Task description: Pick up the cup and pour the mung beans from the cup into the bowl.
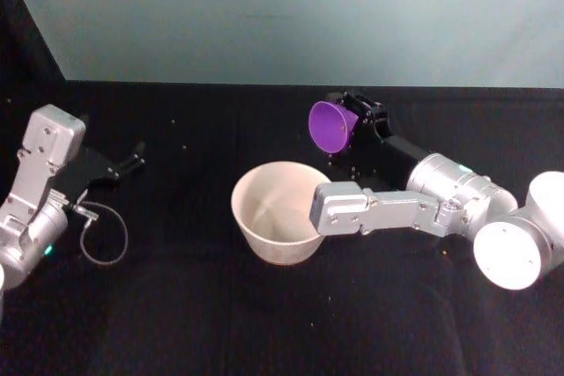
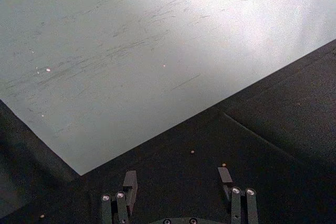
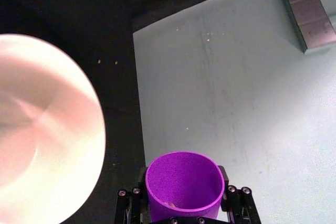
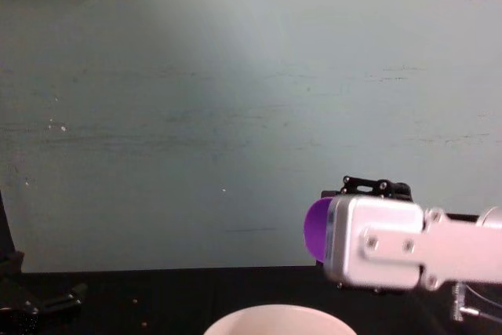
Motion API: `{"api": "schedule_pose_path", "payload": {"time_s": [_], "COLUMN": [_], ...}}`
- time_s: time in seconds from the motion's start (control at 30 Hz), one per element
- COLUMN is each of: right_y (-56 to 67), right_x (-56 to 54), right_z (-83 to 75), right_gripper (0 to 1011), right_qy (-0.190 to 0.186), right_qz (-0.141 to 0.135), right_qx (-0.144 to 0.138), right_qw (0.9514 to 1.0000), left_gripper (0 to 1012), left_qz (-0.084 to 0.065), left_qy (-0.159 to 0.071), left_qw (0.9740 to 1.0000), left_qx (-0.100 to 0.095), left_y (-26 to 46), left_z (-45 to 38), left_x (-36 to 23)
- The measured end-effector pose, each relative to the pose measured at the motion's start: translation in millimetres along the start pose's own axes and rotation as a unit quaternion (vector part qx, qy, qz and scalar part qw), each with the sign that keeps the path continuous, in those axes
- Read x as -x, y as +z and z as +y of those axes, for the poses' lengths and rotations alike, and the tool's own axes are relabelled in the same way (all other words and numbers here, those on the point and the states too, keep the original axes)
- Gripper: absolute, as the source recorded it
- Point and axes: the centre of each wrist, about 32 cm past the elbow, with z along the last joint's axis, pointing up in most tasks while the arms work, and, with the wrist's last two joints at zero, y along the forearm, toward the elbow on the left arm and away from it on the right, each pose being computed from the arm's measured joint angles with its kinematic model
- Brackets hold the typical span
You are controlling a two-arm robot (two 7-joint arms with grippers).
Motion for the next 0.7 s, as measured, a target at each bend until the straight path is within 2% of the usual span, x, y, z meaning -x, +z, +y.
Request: {"api": "schedule_pose_path", "payload": {"time_s": [0.17, 0.5, 0.7], "right_y": [4.0, 10.4, 14.5], "right_x": [4.4, 10.2, 15.4], "right_z": [0.0, -1.9, -3.0], "right_gripper": [750, 750, 750], "right_qy": [0.002, 0.008, 0.006], "right_qz": [-0.041, -0.089, -0.123], "right_qx": [0.002, -0.004, -0.008], "right_qw": [0.9991, 0.996, 0.9924], "left_gripper": [1000, 1000, 1000], "left_qz": [0.0, 0.0, 0.0], "left_qy": [0.0, 0.0, 0.0], "left_qw": [1.0, 1.0, 1.0], "left_qx": [0.0, 0.0, 0.0], "left_y": [0.0, 0.0, 0.0], "left_z": [0.0, 0.0, 0.0], "left_x": [0.0, 0.0, 0.0]}}
